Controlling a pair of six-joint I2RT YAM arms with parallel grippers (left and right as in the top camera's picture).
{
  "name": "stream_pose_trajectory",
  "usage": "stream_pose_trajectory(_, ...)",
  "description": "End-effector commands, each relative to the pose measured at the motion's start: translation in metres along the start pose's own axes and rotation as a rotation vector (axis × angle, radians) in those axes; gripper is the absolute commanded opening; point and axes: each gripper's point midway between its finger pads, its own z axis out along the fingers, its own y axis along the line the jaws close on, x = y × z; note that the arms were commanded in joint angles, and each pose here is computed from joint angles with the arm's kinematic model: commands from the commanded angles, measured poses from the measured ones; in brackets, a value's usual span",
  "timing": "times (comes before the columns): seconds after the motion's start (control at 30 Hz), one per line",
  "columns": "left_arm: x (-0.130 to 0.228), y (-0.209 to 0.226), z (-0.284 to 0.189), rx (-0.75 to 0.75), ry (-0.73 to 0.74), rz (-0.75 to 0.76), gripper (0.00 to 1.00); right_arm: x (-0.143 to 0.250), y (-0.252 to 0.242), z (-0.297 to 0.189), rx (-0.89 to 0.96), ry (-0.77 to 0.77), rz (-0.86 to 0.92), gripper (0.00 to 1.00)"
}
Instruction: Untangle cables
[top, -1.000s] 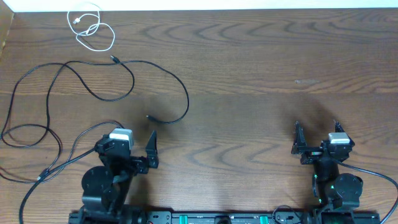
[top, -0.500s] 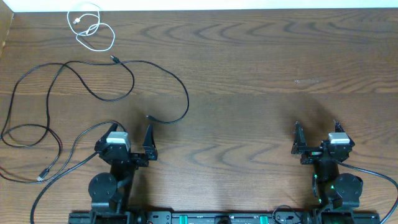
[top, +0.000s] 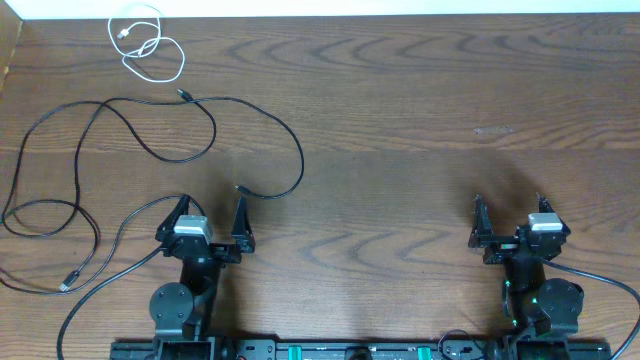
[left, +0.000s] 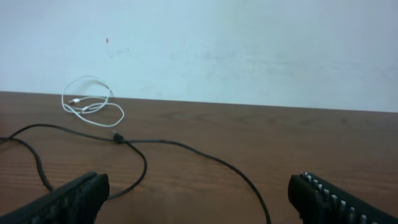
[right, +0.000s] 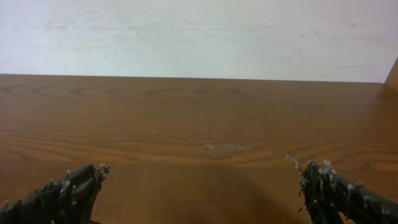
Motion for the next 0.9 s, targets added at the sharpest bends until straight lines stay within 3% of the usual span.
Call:
stream_pose_trajectory(0.0,0.005,0.001,0.001,0.002,-0.010,0.002,0.98,0.002,-0.001,0.000,0.005,0.006,-0.012,0.99)
stream_pose_trajectory(0.27,0.010,0.001,0.001,0.000,0.012,0.092,0.98,0.002,-0.001,0.000,0.005,0.006,-0.012,0.99)
stream_pose_trajectory(0.47,0.039,0.005,-0.001,-0.010,0.132,0.081,0.98,0.002,-0.001,0.000,0.005,0.006,-0.012,0.99)
stream_pose_trajectory(0.87,0.042,0.020,-0.002,-0.126,0.138,-0.012,0.98,0.002,-0.001,0.000,0.005,0.006,-0.012,0.99)
